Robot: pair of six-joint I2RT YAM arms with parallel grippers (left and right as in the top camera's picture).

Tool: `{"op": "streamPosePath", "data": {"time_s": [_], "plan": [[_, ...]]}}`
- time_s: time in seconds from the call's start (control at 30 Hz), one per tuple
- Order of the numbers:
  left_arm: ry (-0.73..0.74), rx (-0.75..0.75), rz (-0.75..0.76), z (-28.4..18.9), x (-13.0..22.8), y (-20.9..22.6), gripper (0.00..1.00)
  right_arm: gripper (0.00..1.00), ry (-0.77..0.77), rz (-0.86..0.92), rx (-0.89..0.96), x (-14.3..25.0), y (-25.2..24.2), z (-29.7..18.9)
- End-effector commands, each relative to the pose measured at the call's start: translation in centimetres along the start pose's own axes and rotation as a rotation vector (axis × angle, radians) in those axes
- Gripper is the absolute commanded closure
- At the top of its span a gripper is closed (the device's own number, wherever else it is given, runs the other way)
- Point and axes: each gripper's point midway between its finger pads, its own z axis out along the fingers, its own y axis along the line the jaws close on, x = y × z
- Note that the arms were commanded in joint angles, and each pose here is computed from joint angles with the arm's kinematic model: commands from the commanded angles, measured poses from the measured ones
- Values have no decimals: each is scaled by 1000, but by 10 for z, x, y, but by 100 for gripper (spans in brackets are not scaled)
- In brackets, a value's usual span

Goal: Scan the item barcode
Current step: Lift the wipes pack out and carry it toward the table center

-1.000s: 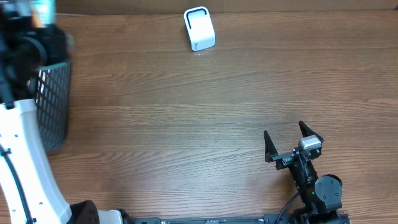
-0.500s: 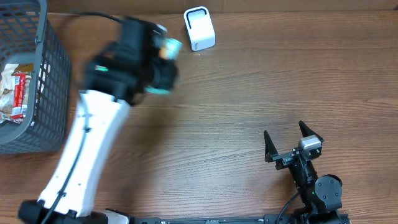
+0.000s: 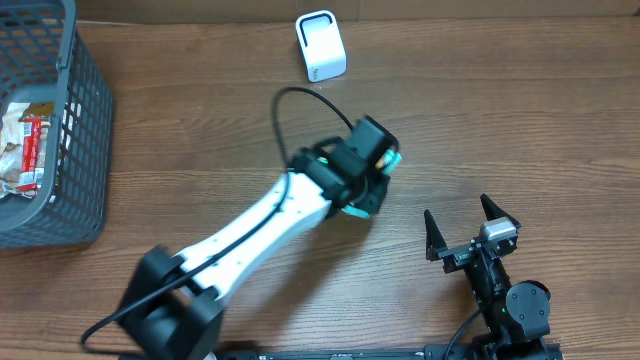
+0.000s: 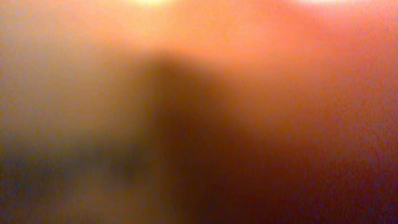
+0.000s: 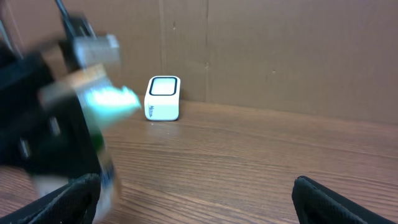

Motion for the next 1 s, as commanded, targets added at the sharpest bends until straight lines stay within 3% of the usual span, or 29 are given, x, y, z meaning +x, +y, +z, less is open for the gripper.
{"op": "streamPosePath", "data": {"time_s": [0.0, 0.3, 0.67, 0.83, 0.97], "plan": [[-23, 10, -19, 4, -15, -10, 50, 0, -2, 4, 10, 2, -2, 0], [-47, 25, -25, 28, -25, -24, 51, 0, -2, 4, 10, 2, -2, 0], [-82, -40, 46, 58, -18, -46, 45, 0, -2, 4, 10, 2, -2, 0], [-82, -43, 62, 61, -16, -48, 32, 0, -2, 4, 10, 2, -2, 0], [-83, -7, 119, 61, -18, -55, 0, 0, -2, 4, 10, 2, -2, 0]]}}
